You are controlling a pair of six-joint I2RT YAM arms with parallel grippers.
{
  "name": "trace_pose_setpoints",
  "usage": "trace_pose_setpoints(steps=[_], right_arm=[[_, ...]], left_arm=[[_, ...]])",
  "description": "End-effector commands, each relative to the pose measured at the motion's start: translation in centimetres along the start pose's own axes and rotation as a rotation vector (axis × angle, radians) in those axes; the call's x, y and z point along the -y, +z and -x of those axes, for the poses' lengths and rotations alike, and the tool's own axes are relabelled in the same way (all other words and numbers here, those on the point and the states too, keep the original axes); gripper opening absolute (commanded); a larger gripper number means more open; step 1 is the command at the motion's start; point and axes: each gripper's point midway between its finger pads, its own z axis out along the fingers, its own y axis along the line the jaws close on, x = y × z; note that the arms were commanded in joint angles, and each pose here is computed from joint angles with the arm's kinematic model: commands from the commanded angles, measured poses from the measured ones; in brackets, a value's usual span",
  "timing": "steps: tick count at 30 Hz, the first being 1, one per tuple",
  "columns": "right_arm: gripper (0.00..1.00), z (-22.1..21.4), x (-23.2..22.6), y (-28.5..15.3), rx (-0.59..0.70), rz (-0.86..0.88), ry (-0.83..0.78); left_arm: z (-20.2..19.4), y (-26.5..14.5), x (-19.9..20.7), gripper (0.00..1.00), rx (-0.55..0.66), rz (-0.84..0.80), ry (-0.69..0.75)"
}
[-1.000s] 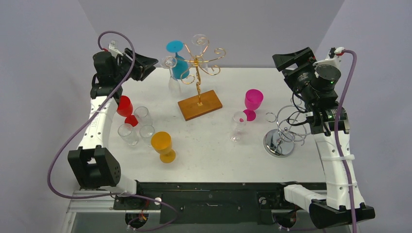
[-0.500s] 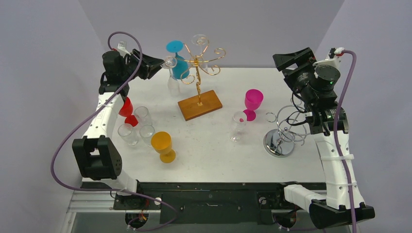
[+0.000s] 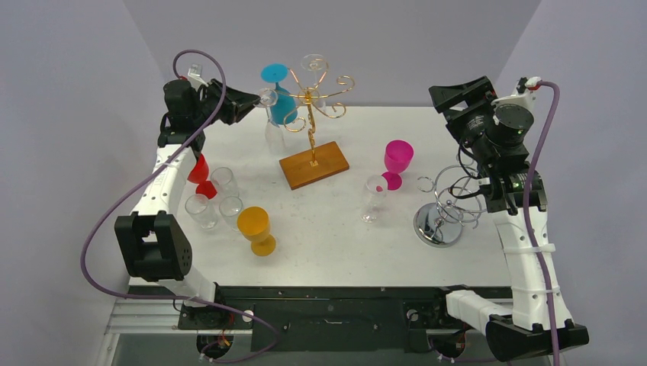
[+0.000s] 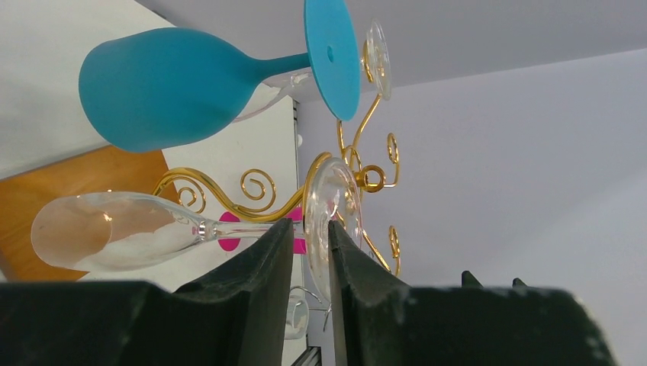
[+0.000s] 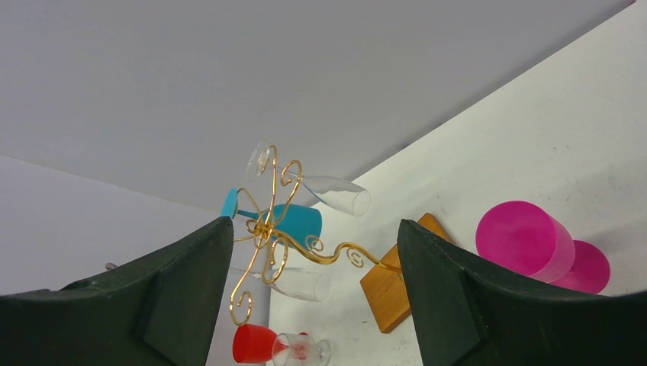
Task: Take the wine glass off the wine glass rack
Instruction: Pick up the wine glass from the wine rack.
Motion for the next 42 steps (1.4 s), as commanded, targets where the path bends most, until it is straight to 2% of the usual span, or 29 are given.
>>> trace_pose_setpoints(steps=[1, 24, 31, 42], right_arm=[[0.74, 1.2, -1.3, -0.7, 0.054, 0.049, 0.006], [0.73, 1.7, -1.8, -1.3, 0.075, 0.071, 0.018], [0.73, 1.7, -1.8, -1.5, 0.077, 0.074, 0.020], [0.73, 1.6, -1.7, -1.6, 0.079, 0.076, 0.015]], left_arm=[[-0.1, -1.0, 2.6, 0.19, 0.005, -0.069, 0.051], [-0.9, -2.9, 3.9, 0.11, -0.023, -0.040, 0.048], [-0.9, -3.1, 4.6, 0.00, -0.026, -0.055, 0.037], [-0.7, -3.5, 6.2, 0.00, -0.025, -0.111, 0.009]])
